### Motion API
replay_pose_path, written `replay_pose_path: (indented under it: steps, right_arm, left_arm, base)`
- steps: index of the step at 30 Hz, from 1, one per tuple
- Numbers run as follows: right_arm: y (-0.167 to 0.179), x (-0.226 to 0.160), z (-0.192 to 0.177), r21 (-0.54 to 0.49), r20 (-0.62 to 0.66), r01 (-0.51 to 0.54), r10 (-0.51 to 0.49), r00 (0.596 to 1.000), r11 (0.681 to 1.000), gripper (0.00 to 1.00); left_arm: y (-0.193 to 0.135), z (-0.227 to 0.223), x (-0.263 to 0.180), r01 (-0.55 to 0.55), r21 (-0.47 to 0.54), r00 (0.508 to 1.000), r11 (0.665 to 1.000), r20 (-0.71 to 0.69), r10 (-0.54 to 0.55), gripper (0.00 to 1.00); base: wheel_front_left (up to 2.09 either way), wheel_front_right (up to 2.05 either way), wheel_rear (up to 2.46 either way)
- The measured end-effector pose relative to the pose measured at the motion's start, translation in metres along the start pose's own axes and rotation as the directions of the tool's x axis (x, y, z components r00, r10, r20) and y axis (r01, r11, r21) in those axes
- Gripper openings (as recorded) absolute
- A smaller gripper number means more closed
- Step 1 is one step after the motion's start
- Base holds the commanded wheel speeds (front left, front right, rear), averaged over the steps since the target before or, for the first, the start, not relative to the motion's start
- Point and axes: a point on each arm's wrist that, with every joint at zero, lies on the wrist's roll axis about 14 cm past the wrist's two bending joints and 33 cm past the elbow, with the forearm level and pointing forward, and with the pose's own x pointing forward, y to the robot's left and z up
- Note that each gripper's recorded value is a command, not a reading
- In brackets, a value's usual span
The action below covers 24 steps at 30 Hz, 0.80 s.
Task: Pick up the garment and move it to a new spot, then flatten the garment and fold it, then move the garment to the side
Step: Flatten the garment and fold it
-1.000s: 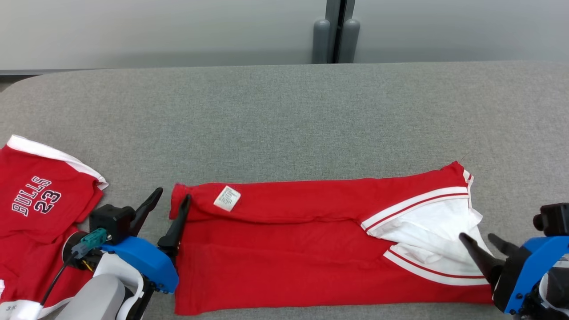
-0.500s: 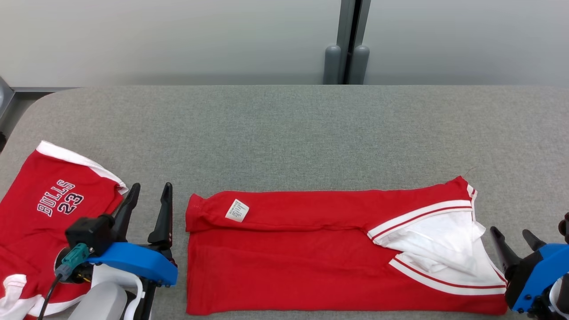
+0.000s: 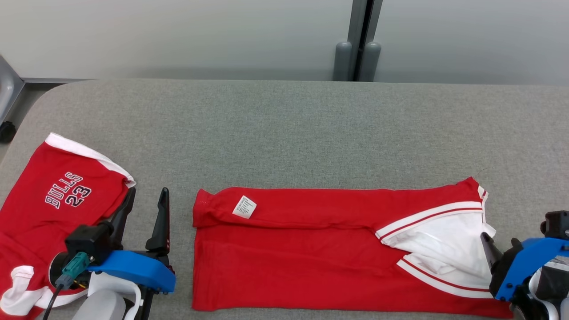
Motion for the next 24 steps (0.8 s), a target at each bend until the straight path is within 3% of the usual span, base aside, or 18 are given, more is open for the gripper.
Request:
replay_pose_path:
  steps: [13,14,16,20,24]
  right_arm:
    - [0.015,0.034,-0.029,-0.015,-0.15,-0.017,0.015,0.989,1.0,1.0]
    - [0.019,0.036,-0.029,-0.023,-0.164,-0.03,0.026,0.986,0.999,0.42]
    - [0.024,0.036,-0.029,-0.022,-0.161,-0.047,0.043,0.986,0.999,0.0]
    - [0.037,0.032,-0.022,-0.015,-0.128,-0.087,0.084,0.988,0.996,0.0]
    - [0.014,0.02,0.001,-0.05,-0.048,-0.048,0.045,0.998,0.998,0.0]
  left_arm:
    - [0.004,-0.007,0.004,-0.002,0.011,1.0,1.0,-0.027,0.002,1.0]
    - [0.003,-0.007,0.004,0.001,0.013,1.0,1.0,-0.031,0.0,1.0]
    - [0.002,-0.007,0.004,0.004,0.015,0.999,1.0,-0.034,-0.004,1.0]
    - [0.001,-0.006,0.006,0.012,0.025,0.999,1.0,-0.033,-0.011,1.0]
    - [-0.001,-0.001,0.01,0.016,0.034,1.0,0.999,-0.019,-0.016,1.0]
  base:
    - [0.0,0.0,0.0]
    - [0.0,0.0,0.0]
    - [0.0,0.0,0.0]
    - [0.0,0.0,0.0]
    - [0.0,0.0,0.0]
